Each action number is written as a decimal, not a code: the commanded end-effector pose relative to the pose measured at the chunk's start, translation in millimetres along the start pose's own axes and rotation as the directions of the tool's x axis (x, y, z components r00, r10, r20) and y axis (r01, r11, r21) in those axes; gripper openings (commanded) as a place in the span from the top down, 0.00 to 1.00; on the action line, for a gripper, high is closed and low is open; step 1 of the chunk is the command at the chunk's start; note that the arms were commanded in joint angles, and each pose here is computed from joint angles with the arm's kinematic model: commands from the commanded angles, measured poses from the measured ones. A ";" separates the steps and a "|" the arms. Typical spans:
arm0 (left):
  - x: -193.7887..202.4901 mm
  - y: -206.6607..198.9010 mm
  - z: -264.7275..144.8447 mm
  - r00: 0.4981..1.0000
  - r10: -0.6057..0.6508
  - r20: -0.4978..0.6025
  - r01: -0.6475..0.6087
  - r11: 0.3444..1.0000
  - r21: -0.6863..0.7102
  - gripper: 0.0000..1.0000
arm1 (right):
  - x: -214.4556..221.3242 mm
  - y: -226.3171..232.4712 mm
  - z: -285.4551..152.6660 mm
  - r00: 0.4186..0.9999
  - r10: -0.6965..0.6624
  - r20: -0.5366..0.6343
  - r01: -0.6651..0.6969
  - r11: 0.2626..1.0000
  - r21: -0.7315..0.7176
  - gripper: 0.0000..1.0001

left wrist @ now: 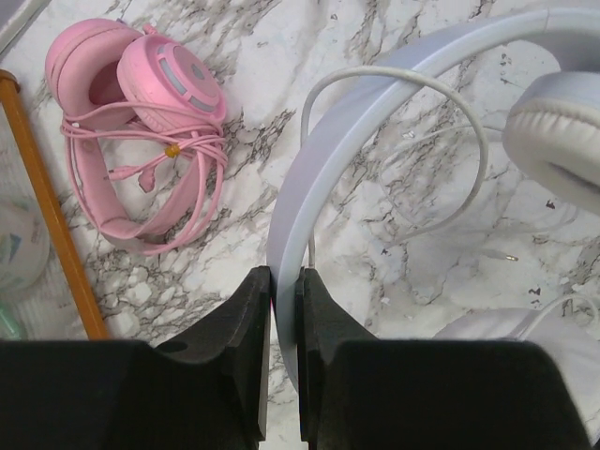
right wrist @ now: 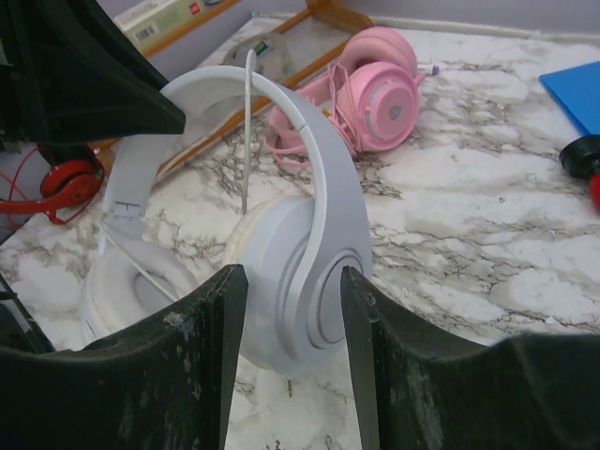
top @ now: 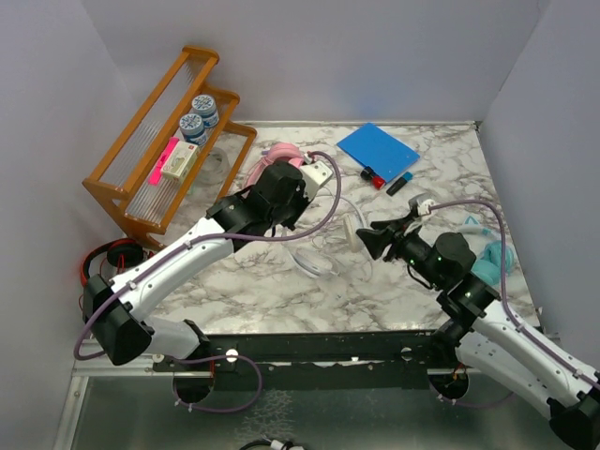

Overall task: Wrap the headphones
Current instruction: Pick up the headphones from the center of the board, then wrap the headphones cable around the headphones.

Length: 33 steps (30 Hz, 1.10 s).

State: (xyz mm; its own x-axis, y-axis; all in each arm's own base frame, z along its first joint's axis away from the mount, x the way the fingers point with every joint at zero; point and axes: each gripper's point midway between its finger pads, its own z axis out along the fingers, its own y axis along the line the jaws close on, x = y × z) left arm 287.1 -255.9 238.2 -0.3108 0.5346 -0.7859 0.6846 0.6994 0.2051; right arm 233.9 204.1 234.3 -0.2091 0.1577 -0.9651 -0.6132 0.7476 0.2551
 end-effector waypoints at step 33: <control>-98.5 5.0 -139.2 0.752 -0.600 0.273 0.563 0.800 0.208 1.00 | 65.8 46.4 3.7 0.994 0.093 0.063 -0.063 0.925 -0.375 0.14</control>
State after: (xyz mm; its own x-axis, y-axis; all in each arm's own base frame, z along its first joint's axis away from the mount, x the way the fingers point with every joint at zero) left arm 249.8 -213.2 366.9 -0.4244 -0.1083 -0.8990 0.3921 0.8729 -0.2903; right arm 201.6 235.3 150.3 -0.2995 0.2064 -0.9315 -0.7480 0.5552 0.3635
